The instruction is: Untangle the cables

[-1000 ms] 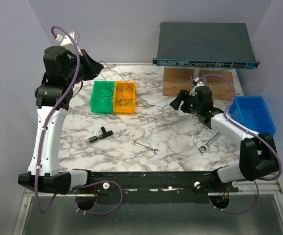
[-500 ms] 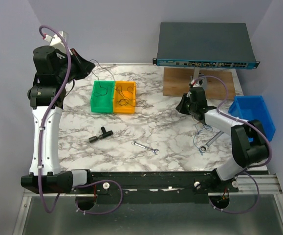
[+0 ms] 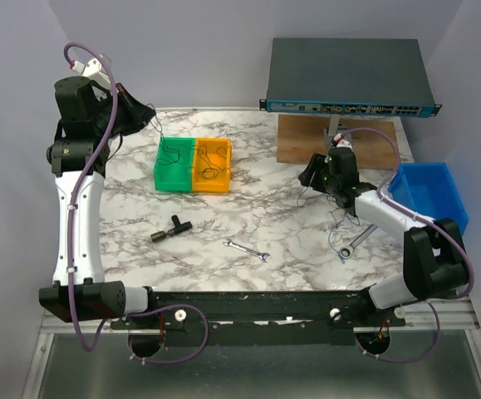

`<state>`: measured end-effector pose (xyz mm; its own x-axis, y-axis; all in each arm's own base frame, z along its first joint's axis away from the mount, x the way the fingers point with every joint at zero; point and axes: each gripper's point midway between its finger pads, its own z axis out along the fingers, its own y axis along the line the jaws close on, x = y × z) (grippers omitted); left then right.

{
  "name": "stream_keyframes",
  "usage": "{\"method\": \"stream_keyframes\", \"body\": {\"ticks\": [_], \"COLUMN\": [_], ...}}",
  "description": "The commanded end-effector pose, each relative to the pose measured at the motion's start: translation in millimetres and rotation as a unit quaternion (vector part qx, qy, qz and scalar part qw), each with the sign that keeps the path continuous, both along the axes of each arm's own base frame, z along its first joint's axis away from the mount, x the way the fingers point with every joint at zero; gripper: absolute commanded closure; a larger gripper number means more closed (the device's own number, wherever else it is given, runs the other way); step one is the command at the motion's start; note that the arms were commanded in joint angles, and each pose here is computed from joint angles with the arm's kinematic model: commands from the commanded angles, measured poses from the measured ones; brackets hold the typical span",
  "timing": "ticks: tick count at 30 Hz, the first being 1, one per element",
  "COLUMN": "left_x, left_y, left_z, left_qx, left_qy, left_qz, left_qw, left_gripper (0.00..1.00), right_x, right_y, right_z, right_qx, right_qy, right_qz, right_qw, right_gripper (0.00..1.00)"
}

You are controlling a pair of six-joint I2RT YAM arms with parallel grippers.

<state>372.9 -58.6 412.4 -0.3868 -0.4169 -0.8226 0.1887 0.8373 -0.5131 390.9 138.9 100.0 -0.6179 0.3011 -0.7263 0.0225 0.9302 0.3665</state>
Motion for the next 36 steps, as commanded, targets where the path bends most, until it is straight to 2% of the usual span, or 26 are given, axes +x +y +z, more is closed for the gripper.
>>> {"method": "stream_keyframes", "body": {"ticks": [1, 7, 22, 36], "left_x": [13, 28, 56, 44], "left_y": [13, 15, -16, -24], "left_z": [-6, -25, -56, -6], "left_qx": [0.015, 0.019, -0.005, 0.013], "left_qy": [0.011, 0.037, 0.081, 0.035], "left_qz": [0.023, 0.023, -0.028, -0.021], "left_qw": [1.0, 0.999, 0.996, 0.999], "left_gripper": [1.0, 1.0, 1.0, 1.0], "right_x": [-3, -8, -8, -12], "right_y": [1, 3, 3, -2], "right_z": [24, 46, 74, 80], "right_qx": [0.013, 0.031, 0.041, 0.036], "right_qy": [-0.033, -0.057, -0.088, -0.095], "right_qz": [0.002, 0.008, 0.008, 0.001], "right_qw": [0.999, 0.998, 0.995, 0.995], "right_gripper": [0.4, 0.38, 0.37, 0.37]}}
